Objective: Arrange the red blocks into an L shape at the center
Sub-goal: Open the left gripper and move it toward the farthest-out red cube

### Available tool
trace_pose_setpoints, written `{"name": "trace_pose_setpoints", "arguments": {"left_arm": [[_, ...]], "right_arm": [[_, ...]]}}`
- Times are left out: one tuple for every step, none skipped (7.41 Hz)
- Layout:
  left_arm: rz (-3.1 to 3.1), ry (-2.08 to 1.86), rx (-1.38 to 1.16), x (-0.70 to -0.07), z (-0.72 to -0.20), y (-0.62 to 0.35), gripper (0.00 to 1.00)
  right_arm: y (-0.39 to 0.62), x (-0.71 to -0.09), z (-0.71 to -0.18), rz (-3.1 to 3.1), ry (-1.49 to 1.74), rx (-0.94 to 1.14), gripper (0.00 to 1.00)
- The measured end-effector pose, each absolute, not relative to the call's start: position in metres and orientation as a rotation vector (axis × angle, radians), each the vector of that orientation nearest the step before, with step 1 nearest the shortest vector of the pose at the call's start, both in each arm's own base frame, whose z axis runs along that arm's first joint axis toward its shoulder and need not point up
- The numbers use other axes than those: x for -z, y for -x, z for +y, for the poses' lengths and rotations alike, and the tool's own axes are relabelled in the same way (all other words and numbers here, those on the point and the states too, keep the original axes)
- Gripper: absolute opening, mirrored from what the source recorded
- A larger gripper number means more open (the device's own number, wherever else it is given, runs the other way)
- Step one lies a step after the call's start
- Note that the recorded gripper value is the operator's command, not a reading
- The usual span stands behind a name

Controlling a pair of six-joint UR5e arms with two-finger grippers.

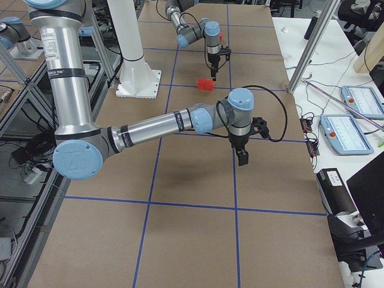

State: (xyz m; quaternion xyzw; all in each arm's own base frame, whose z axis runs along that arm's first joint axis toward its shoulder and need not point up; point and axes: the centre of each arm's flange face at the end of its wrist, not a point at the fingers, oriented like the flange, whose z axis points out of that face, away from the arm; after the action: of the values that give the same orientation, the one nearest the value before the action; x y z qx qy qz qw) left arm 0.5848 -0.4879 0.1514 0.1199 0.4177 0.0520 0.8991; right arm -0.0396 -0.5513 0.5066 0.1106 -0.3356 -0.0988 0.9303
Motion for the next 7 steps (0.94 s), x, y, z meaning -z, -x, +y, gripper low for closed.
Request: {"name": "trace_pose_setpoints", "arguments": {"left_arm": [[0.847, -0.274, -0.160, -0.173, -0.497, -0.560, 1.00], [0.830, -0.286, -0.216, -0.207, -0.508, -0.525, 1.00], [0.807, -0.300, -0.273, -0.247, -0.516, -0.487, 1.00], [0.777, -0.320, -0.332, -0.286, -0.524, -0.446, 1.00], [0.749, -0.334, -0.384, -0.322, -0.532, -0.406, 1.00], [0.731, -0.356, -0.444, -0.359, -0.541, -0.366, 1.00], [0.727, -0.385, -0.509, -0.396, -0.546, -0.327, 1.00]], "right_arm": [[0.040, -0.506, -0.552, -0.687, -0.227, 0.202, 1.00], [0.040, -0.506, -0.552, -0.687, -0.228, 0.202, 1.00], [0.040, -0.505, -0.552, -0.687, -0.228, 0.202, 1.00], [0.040, -0.505, -0.552, -0.687, -0.228, 0.202, 1.00], [0.040, -0.505, -0.552, -0.687, -0.228, 0.202, 1.00], [0.040, -0.505, -0.552, -0.687, -0.229, 0.201, 1.00], [0.040, -0.505, -0.552, -0.688, -0.229, 0.200, 1.00]]}}
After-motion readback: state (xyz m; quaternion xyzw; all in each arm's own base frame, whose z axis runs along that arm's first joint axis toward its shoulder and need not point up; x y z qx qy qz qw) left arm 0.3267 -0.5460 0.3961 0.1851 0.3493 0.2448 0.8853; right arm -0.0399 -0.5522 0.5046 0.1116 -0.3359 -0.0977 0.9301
